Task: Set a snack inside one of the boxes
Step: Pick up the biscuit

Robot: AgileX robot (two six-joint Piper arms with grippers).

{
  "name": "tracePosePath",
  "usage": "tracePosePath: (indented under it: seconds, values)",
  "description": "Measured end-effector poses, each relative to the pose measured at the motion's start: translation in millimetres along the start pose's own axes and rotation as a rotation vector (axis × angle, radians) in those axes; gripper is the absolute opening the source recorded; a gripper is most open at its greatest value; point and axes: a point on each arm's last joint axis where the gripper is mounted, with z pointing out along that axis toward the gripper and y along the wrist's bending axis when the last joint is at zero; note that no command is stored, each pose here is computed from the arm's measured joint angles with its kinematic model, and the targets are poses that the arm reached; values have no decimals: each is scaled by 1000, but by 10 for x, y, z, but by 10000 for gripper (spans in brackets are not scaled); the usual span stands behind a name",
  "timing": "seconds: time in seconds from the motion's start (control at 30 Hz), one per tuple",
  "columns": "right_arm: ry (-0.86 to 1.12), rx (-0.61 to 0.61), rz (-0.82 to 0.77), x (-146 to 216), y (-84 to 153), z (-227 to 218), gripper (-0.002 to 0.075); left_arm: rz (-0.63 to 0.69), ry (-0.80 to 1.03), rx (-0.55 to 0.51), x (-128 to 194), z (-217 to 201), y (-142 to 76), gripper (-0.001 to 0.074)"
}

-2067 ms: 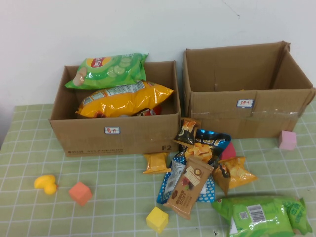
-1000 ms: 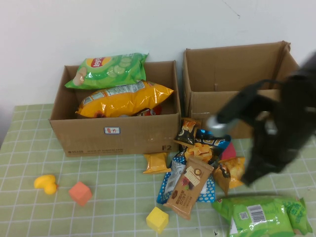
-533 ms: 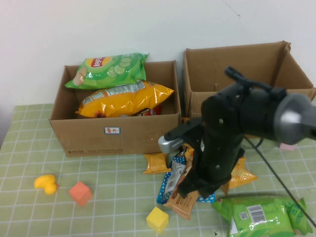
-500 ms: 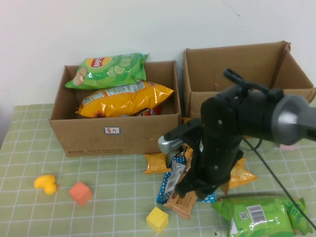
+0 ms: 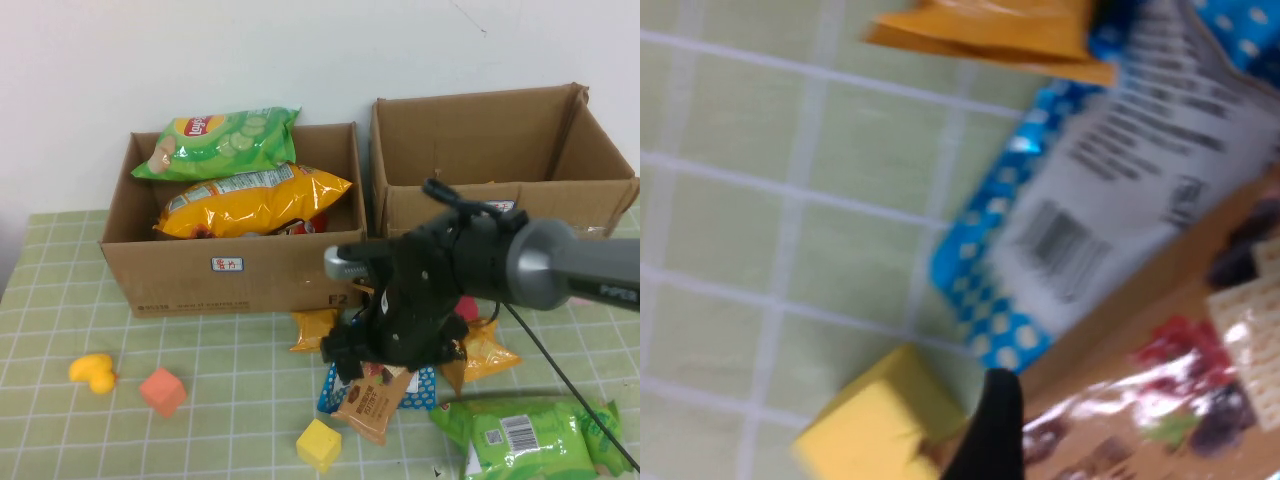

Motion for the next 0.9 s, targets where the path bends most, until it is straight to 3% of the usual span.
tracePosePath:
  seconds: [0.3, 0.37, 0.47, 0.53, 0.6, 0.7, 0.77, 0.9]
  values:
    - [10, 80, 104, 16, -95, 203, 644, 0, 0, 0, 0, 0, 0, -3]
    - [5, 81, 107, 12, -96, 205, 597, 0, 0, 0, 0, 0, 0, -3]
    - [1, 80, 108, 8, -95, 206, 461, 0, 0, 0, 0, 0, 0, -3]
    - [1, 80, 111, 5, -102, 205, 449, 0, 0, 0, 0, 0, 0, -3]
    - [1, 80, 111, 2, -100, 202, 363, 0, 0, 0, 0, 0, 0, -3]
    - [-11, 74, 104, -22, -86, 123, 311, 0, 0, 0, 0, 0, 0, -3]
    - [-37, 61, 71, -72, -59, -13, 168, 0, 0, 0, 0, 0, 0, -3]
    - [-181, 37, -73, -222, 3, -626, 158, 0, 0, 0, 0, 0, 0, -3]
